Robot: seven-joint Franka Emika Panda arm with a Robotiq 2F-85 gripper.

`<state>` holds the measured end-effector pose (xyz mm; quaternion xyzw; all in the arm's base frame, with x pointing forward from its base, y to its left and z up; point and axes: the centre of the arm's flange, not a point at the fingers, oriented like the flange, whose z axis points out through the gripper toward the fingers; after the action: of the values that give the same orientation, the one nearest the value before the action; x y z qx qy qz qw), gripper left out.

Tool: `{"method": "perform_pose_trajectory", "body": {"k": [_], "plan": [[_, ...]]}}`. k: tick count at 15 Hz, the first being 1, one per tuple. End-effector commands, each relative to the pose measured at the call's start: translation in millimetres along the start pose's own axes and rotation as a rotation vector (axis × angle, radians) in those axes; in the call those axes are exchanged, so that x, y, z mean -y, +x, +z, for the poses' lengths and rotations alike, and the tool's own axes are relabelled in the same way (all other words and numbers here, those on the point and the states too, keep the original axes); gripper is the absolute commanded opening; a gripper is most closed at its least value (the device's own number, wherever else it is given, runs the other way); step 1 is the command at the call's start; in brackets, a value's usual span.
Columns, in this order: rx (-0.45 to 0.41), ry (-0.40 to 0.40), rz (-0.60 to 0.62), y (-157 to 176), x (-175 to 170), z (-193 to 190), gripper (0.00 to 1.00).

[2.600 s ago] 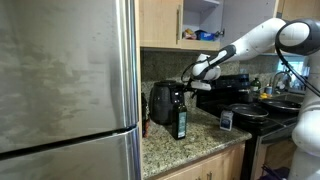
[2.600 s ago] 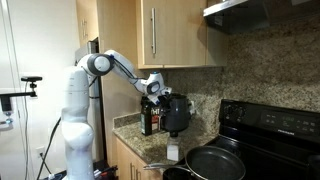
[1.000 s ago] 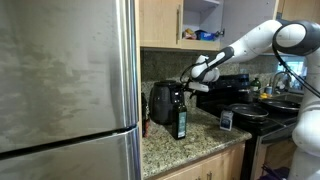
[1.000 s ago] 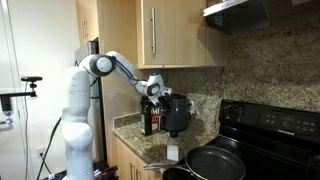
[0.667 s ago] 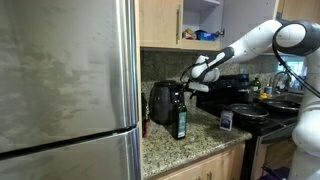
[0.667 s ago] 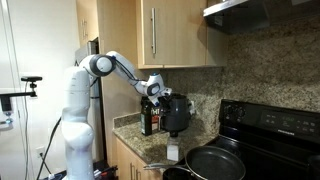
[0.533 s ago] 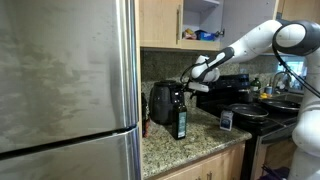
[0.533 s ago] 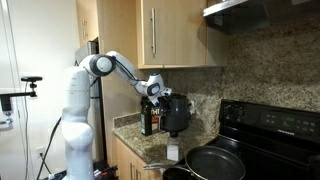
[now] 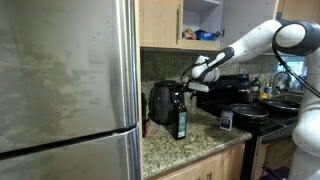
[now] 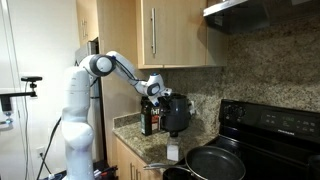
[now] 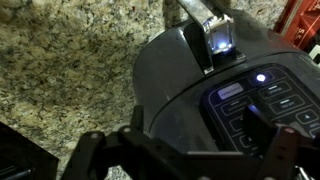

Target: Turn off the air fryer

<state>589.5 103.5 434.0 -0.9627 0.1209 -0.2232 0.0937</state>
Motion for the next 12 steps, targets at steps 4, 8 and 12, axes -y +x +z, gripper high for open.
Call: {"method": "perform_pose_trajectory", "body": {"k": [4, 8, 12], "plan": [[-0.086, 0.012, 0.008, 2.2, 0.7, 1.6, 1.00], [-0.019, -0.005, 0.022, -2.9, 0.4, -0.6, 1.00], [-0.001, 0.004, 0.037, -3.9, 0.3, 0.2, 1.00]]}}
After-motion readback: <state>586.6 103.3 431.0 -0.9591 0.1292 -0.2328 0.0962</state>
